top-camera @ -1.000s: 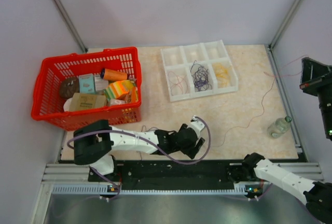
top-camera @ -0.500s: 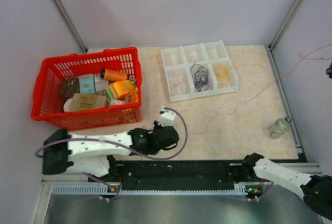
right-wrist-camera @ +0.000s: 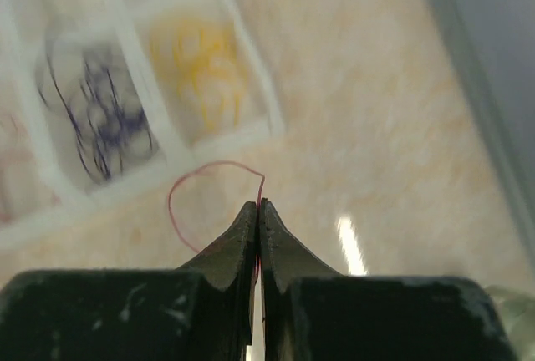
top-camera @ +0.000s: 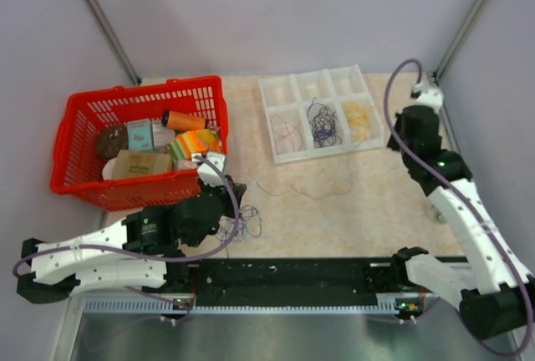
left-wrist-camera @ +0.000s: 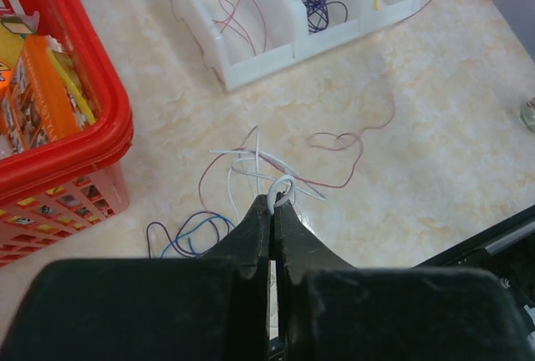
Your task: Untangle the cables
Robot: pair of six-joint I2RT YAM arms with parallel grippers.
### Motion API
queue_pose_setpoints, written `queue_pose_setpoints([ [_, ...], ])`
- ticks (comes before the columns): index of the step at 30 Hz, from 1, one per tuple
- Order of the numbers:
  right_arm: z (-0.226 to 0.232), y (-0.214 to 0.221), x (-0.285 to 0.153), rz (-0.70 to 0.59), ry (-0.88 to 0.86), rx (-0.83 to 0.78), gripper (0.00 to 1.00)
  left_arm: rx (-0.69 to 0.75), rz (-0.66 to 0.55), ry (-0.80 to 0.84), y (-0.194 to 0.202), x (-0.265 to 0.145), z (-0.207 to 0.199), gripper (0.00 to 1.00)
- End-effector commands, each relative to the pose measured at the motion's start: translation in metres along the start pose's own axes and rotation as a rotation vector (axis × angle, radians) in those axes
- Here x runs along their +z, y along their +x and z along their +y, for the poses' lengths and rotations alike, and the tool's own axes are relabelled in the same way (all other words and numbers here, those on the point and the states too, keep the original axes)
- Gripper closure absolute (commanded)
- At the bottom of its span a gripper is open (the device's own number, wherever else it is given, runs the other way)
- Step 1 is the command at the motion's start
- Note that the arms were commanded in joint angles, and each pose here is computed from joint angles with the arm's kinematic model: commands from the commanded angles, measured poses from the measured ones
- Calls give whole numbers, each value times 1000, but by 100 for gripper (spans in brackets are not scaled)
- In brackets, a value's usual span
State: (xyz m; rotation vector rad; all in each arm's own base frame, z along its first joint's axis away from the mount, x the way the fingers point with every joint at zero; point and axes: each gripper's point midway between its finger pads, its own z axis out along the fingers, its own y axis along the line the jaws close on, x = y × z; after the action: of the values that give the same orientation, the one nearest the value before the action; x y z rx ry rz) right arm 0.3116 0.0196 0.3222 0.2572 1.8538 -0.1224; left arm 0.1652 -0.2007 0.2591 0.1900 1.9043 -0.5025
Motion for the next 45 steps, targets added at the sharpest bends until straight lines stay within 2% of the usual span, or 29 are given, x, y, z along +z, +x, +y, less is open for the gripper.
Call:
queue_pose_setpoints([
  [1, 44, 143, -19, 482, -238, 244, 100, -2, 9, 94, -1, 7, -28, 100],
  [5, 26, 203, -20, 618, -165, 164, 99, -18, 56, 139, 12, 20, -53, 100],
  [6, 27, 211, -23, 642, -187, 148, 88, -23, 70, 113, 16, 24, -53, 100],
  [7, 31, 215, -28, 662, -228, 139, 72, -29, 81, 102, 18, 27, -55, 100],
  [8, 39, 214, -36, 670, -290, 146, 46, -29, 86, 100, 19, 29, -57, 100],
  [9, 46, 210, -41, 667, -337, 170, 16, -28, 88, 95, 19, 30, -58, 100],
  [10, 53, 204, -48, 662, -371, 220, 6, -29, 89, 90, 20, 31, -58, 100],
  [12, 69, 196, -63, 698, -414, 380, 5, -35, 92, 90, 21, 32, -59, 100],
  [15, 108, 199, -93, 831, -524, 726, 4, -47, 97, 118, 25, 33, -65, 100],
  [17, 132, 198, -110, 897, -583, 895, 7, -48, 105, 120, 27, 34, -67, 100],
  [20, 155, 197, -118, 868, -562, 1029, 10, -46, 109, 115, 28, 34, -66, 100],
  [22, 165, 203, -114, 869, -545, 1054, 16, -52, 107, 118, 28, 33, -66, 100],
  [26, 193, 218, -119, 1006, -563, 1074, 29, -53, 107, 126, 26, 30, -65, 100],
  [29, 210, 221, -118, 1044, -569, 1076, 34, -62, 110, 137, 26, 28, -65, 100],
  [30, 214, 221, -116, 1040, -572, 1077, 43, -68, 108, 137, 25, 28, -65, 100],
  [32, 213, 226, -111, 1037, -541, 1087, 94, -69, 106, 123, 25, 26, -61, 100],
  [33, 210, 228, -109, 1030, -525, 1098, 100, -65, 104, 109, 25, 26, -57, 100],
  [36, 185, 227, -96, 930, -486, 1035, 100, -58, 91, 32, 22, 22, -37, 100],
  [40, 99, 220, -51, 665, -256, 704, 100, -78, 77, -169, 20, 7, 13, 100],
  [41, 88, 214, -45, 616, -263, 619, 100, -76, 73, -192, 19, 3, 21, 100],
  [43, 79, 208, -42, 601, -291, 515, 100, -74, 63, -199, 20, 1, 28, 100],
  [45, 83, 214, -48, 657, -336, 436, 100, -46, 69, -170, 27, 4, 26, 100],
])
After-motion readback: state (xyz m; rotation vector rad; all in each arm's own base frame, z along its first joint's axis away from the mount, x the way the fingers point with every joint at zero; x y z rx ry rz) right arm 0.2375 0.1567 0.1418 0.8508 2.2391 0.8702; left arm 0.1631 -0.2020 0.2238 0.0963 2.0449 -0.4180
